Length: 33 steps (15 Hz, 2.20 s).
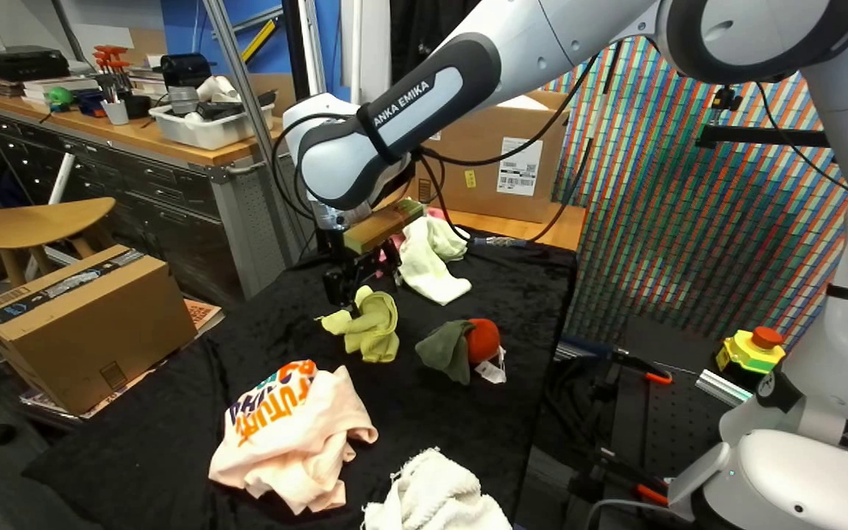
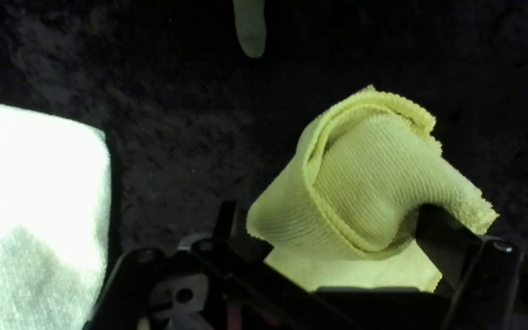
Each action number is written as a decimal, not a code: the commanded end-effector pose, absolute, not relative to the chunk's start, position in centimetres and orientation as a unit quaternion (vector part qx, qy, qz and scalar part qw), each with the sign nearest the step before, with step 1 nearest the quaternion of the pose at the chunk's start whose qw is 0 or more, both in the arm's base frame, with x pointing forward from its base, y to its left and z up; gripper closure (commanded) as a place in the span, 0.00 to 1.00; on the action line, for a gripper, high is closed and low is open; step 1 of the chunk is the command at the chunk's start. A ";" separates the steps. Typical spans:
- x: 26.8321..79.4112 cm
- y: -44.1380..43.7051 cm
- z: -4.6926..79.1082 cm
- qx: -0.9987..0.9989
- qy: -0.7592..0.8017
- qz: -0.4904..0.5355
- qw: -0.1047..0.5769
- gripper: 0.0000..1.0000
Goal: Pile the rope, radish, t-shirts and towels together on the table
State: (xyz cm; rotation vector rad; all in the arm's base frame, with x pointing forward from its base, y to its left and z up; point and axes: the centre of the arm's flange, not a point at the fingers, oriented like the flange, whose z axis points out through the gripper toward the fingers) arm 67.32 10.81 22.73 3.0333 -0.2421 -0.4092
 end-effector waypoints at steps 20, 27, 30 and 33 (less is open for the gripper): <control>69.2 4.8 24.7 0.981 -0.126 -0.146 -0.037 0.91; 69.0 -2.2 29.5 0.977 -0.195 -0.073 -0.034 0.90; 69.2 -4.7 30.5 0.972 -0.229 -0.054 -0.024 0.90; 69.4 -5.8 29.8 0.967 -0.250 -0.056 -0.015 0.90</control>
